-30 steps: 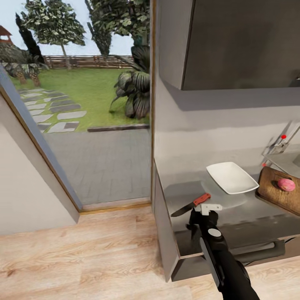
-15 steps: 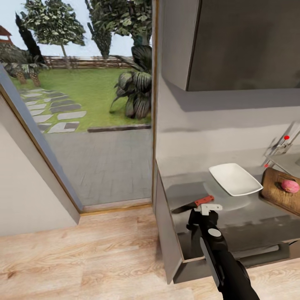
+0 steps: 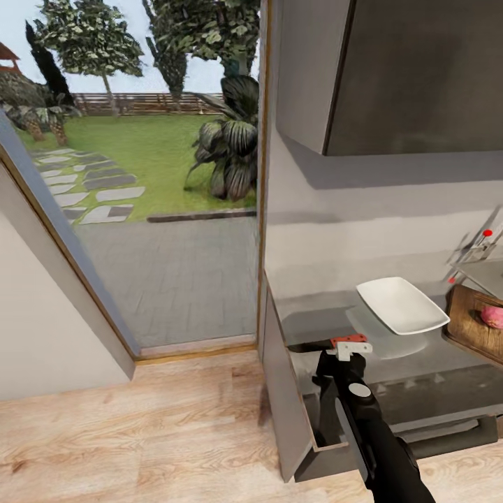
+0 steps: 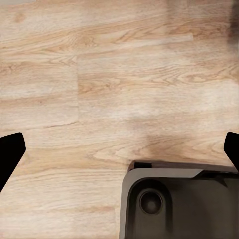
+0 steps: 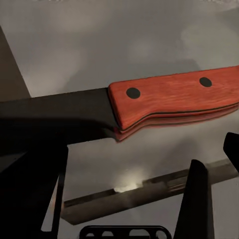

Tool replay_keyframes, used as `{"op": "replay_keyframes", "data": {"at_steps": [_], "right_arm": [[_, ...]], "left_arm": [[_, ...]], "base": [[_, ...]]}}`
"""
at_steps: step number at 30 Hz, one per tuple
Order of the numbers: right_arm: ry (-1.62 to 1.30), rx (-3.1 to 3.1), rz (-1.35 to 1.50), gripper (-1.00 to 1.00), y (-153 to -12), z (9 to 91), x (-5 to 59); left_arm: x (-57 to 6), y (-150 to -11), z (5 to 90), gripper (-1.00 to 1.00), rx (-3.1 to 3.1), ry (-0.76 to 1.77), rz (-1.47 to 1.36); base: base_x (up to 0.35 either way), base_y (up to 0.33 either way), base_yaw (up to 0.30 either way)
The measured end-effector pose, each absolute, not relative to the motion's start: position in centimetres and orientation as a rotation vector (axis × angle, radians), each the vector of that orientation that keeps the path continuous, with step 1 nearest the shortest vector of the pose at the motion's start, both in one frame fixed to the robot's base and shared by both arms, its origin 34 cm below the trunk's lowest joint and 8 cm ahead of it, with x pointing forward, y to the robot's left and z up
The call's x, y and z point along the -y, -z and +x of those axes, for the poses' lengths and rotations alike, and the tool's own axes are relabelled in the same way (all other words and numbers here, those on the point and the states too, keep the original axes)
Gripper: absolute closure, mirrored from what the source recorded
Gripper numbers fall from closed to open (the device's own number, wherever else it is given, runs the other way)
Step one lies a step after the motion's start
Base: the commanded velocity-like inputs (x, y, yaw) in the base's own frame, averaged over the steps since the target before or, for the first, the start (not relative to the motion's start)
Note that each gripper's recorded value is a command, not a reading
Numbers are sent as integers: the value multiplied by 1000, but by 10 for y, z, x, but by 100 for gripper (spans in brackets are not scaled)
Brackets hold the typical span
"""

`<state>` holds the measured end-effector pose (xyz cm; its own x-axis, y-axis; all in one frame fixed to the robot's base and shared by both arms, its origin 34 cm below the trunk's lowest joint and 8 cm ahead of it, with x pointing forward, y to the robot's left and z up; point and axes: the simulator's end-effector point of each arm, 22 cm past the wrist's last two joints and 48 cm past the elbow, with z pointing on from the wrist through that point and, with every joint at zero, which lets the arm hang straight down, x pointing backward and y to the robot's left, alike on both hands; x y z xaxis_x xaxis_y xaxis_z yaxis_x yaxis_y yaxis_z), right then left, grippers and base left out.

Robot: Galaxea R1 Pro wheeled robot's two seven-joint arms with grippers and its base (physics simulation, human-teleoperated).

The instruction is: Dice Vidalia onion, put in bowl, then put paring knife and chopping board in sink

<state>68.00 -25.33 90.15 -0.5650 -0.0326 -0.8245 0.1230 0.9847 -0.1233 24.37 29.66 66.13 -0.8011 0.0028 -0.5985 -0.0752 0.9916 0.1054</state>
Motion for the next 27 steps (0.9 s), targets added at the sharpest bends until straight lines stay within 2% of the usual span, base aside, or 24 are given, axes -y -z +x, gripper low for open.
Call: {"op": "replay_keyframes", "data": {"at_steps": [20,27], "right_arm": [[205,-2162,63,-100,-901,680,253],[210,-2157,63,-100,-903,681,254]], "left_arm": [[-296,-661,244,-100,-2495,-162,-49],[-296,-661,244,-100,-2496,-162,-49]], "base": [[58,24,0],[-164,0,0]]}}
